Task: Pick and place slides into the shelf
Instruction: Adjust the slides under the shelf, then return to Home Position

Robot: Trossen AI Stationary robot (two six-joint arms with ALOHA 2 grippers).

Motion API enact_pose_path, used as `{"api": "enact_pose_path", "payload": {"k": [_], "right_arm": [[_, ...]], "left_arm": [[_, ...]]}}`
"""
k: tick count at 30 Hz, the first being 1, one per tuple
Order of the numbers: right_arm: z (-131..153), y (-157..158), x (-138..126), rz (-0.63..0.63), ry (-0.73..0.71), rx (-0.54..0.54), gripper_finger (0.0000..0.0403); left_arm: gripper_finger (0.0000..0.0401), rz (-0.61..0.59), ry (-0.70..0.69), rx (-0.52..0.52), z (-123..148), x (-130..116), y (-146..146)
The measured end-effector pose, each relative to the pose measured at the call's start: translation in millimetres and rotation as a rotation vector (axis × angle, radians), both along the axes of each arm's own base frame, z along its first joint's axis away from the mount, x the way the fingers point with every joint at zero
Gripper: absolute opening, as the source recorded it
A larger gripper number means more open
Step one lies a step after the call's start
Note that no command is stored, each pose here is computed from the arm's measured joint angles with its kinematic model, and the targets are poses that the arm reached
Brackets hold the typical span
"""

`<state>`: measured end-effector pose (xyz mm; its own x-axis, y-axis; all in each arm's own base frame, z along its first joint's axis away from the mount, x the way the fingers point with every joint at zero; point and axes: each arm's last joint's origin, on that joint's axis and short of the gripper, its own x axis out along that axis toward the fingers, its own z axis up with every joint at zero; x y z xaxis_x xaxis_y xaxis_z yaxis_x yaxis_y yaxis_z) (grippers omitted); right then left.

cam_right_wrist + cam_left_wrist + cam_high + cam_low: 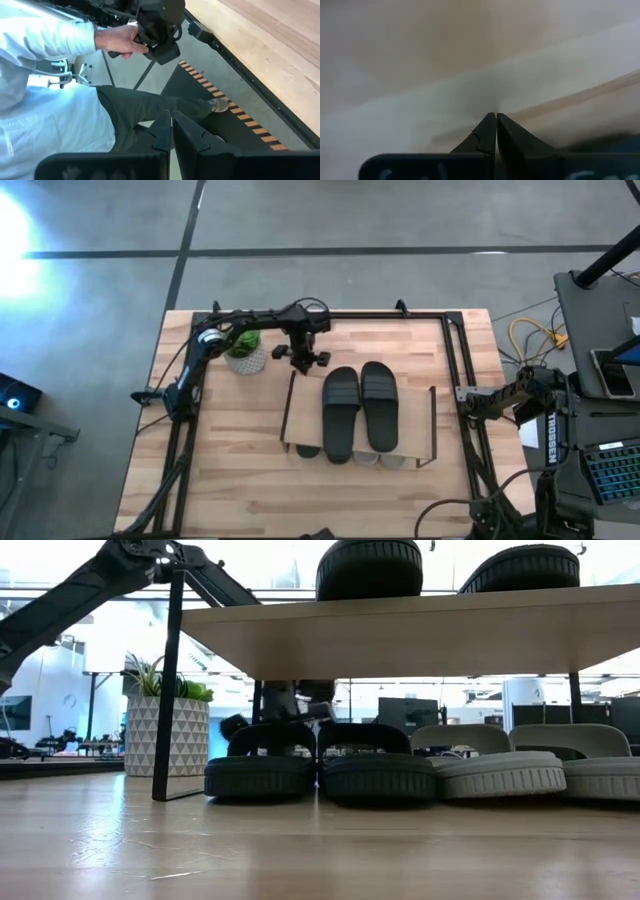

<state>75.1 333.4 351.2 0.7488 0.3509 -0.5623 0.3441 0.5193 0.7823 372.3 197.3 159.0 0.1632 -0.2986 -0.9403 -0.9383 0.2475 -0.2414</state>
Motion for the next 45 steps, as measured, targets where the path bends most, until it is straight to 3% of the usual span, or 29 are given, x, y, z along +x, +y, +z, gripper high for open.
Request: {"api": "enact_pose_path", "payload": {"k": [3, 12, 22, 27, 33, 40, 42, 45], "right_arm": [[0.0, -0.1, 0.0, 0.000, -0.002, -0.002, 0.0011], [0.0, -0.2, 0.0, 0.018, -0.013, -0.027, 0.0011], [0.2, 0.1, 0.1, -0.003, 0.000, 0.004, 0.0011], [1.5, 1.5, 0.3, -0.004, -0.003, 0.027, 0.0011], [2.1, 0.3, 1.6, -0.032, -0.071, -0.013, 0.0011], [3.1, -3.0, 4.4, -0.088, -0.178, -0.089, 0.0011], [2.3, -6.5, 7.4, -0.113, -0.210, -0.140, 0.0011], [-0.8, -15.1, 13.5, -0.169, -0.246, -0.231, 0.0011]], "left_arm": [[0.0000, 0.002, 0.006, -0.076, -8.6, -6.4, -5.0], [0.0000, -0.070, -0.051, -0.032, 8.6, -4.4, -20.8], [0.0000, -0.135, -0.057, -0.072, 7.6, 0.8, -44.7], [0.0000, -0.155, -0.015, 0.026, 9.2, 0.0, -46.1], [0.0000, -0.142, -0.090, 0.195, 44.9, -13.1, -17.4], [0.0000, -0.102, -0.341, 0.445, 115.2, -37.8, 9.3], [0.0000, -0.082, -0.409, 0.483, 128.7, -43.6, 15.3], [0.0000, -0.100, -0.646, 0.444, 154.8, -49.3, 20.0]]}}
